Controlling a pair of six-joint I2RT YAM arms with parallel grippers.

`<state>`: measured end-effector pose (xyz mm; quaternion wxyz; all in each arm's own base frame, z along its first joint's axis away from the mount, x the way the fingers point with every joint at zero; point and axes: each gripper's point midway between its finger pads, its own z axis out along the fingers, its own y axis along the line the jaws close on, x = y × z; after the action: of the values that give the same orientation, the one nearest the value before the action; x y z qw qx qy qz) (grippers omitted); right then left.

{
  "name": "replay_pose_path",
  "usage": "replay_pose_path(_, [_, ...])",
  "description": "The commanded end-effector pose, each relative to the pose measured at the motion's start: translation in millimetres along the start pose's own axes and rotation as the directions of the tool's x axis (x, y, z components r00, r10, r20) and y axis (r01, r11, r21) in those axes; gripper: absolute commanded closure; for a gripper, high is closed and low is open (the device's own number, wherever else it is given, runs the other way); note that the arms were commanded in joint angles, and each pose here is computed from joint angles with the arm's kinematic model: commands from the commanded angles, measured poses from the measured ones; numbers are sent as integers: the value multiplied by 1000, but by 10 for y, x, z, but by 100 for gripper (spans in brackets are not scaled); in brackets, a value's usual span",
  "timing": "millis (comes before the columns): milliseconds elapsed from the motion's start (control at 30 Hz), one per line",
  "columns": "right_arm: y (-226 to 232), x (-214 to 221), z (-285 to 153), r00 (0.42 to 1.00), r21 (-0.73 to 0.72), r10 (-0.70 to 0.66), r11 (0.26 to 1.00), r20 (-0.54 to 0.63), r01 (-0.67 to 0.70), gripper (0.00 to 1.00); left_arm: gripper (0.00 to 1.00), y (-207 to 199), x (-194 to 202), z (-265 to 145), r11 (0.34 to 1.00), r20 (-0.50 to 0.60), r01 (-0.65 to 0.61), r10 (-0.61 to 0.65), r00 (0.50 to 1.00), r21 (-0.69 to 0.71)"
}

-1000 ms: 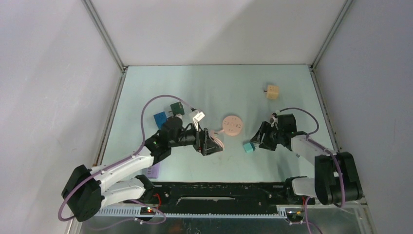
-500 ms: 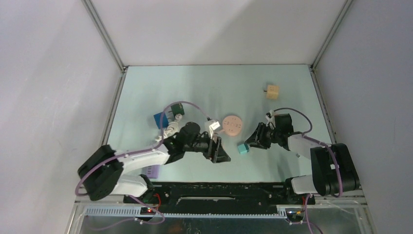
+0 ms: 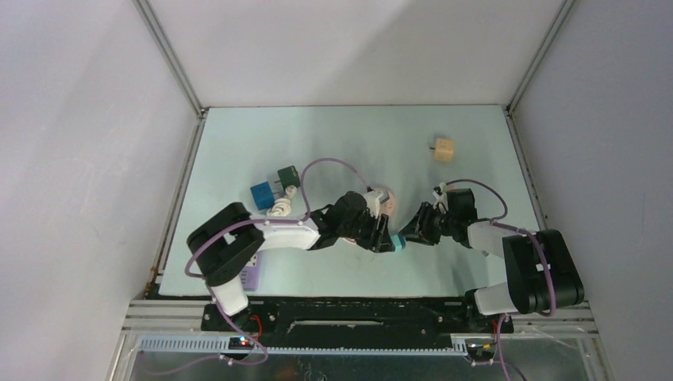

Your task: Insert the plug

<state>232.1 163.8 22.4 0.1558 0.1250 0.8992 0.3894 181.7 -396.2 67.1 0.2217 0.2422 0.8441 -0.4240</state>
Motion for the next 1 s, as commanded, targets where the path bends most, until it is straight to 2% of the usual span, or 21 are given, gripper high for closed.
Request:
replay_pose_path(0, [84, -84, 31, 999, -51, -9, 999, 33, 10, 59, 50, 209, -9, 194, 995, -13, 36, -37, 999, -98])
replay_pose_path(67, [110, -71, 32, 1000, -68, -5, 998, 29, 7, 59, 53, 309, 49, 239, 990, -19, 50, -53, 998, -131])
replay_pose_path(267, [257, -28, -23, 1000, -149, -9, 989, 21, 12, 59, 54, 490, 207, 341, 982, -54, 65, -76, 996, -177])
replay_pose_path(600, [458, 73, -124, 1000, -249, -6, 968, 8, 8, 60, 67, 576, 271, 359, 978, -69, 55, -70, 995, -203])
replay_pose_path(733, [384, 54, -121, 999, -191, -31, 981, 42, 39, 60, 68, 570, 279, 296, 978, -65, 44, -58, 996, -205])
replay_pose_path(867, [165, 46, -125, 996, -69, -57, 996, 73, 62, 60, 59, 541, 235, 195, 980, -29, 37, -43, 999, -196])
replay_pose_path(967, [97, 38, -112, 995, -41, -71, 996, 76, 75, 60, 45, 526, 172, 114, 981, -1, 36, -36, 999, -193])
